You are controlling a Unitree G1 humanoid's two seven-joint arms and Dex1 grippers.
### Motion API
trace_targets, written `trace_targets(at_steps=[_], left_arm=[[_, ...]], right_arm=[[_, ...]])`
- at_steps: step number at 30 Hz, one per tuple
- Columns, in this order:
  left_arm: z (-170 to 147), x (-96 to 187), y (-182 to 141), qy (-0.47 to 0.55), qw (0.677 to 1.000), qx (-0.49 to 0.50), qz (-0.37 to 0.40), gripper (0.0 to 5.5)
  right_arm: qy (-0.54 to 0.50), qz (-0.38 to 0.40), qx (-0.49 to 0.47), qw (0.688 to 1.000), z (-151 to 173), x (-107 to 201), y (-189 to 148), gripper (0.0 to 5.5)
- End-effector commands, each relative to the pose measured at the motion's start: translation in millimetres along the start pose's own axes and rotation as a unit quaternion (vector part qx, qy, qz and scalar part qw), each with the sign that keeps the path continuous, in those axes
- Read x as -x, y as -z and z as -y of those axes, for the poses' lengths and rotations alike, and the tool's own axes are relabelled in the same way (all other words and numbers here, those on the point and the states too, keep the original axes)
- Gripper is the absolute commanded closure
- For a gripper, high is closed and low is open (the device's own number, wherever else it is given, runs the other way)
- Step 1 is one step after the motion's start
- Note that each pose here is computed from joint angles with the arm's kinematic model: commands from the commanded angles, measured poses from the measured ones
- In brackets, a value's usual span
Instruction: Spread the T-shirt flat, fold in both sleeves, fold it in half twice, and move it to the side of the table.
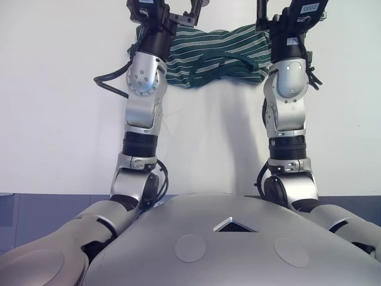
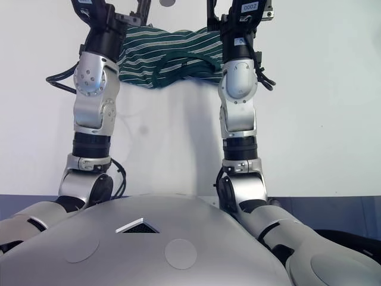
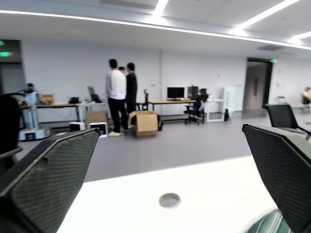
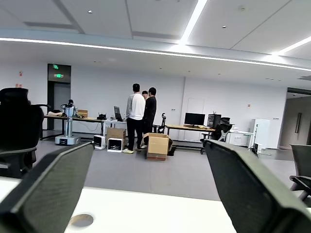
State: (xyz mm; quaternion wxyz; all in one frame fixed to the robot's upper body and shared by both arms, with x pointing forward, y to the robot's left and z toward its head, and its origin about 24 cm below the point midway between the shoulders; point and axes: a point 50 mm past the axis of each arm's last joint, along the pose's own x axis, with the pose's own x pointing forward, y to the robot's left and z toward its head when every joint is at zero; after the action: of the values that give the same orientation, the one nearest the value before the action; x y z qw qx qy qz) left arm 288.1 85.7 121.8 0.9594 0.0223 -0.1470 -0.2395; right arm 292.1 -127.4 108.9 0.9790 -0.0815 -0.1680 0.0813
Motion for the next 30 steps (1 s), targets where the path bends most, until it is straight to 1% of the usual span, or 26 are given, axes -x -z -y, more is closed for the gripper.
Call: trace_targets(at_steps=[1, 3, 5, 7, 10, 13, 16, 22, 25, 27, 29, 30], left_arm=[[16.2, 39.0, 12.8, 0.196, 0.971, -0.085, -0.108, 0.12], [13.3, 55.2, 13.1, 0.238, 0.952, -0.125, -0.143, 0.12], [11.8, 66.4, 14.8, 0.273, 0.933, -0.165, -0.166, 0.12], [6.7, 70.4, 29.5, 0.277, 0.91, -0.241, -0.191, 0.12], [10.2, 73.3, 56.2, 0.27, 0.889, -0.299, -0.217, 0.12], [14.1, 73.2, 73.9, 0.263, 0.878, -0.327, -0.23, 0.12], [5.4, 72.5, 79.7, 0.243, 0.876, -0.345, -0.234, 0.12], [-5.6, 75.2, 81.6, 0.227, 0.875, -0.356, -0.237, 1.11], [-2.4, 72.4, 80.8, 0.228, 0.878, -0.354, -0.227, 1.73], [2.9, 68.1, 77.1, 0.224, 0.886, -0.346, -0.212, 2.18], [6.9, 70.0, 80.5, 0.233, 0.884, -0.339, -0.222, 2.44], [7.7, 71.6, 82.6, 0.237, 0.882, -0.337, -0.229, 2.69]], right_arm=[[-0.132, -0.063, 0.067, 0.987, 19.6, 29.2, 13.0, 1.29], [-0.191, -0.082, 0.086, 0.974, 26.9, 41.5, 14.6, 1.29], [-0.222, -0.094, 0.098, 0.965, 32.0, 50.6, 15.6, 1.29], [-0.231, -0.102, 0.104, 0.962, 33.4, 57.5, 17.9, 1.29], [-0.233, -0.097, 0.101, 0.962, 26.2, 60.8, 18.1, 1.29], [-0.229, -0.09, 0.104, 0.964, 25.0, 59.0, 18.4, 1.29], [-0.216, -0.088, 0.111, 0.966, 30.7, 56.6, 18.5, 1.29], [-0.212, -0.084, 0.112, 0.967, 30.1, 56.5, 18.4, 1.29], [-0.208, -0.081, 0.113, 0.968, 29.7, 54.2, 18.1, 1.29], [-0.208, -0.079, 0.115, 0.968, 29.2, 54.0, 18.2, 1.29], [-0.208, -0.078, 0.116, 0.968, 28.9, 53.7, 17.8, 1.29], [-0.208, -0.077, 0.116, 0.968, 28.9, 53.5, 17.5, 1.29]])
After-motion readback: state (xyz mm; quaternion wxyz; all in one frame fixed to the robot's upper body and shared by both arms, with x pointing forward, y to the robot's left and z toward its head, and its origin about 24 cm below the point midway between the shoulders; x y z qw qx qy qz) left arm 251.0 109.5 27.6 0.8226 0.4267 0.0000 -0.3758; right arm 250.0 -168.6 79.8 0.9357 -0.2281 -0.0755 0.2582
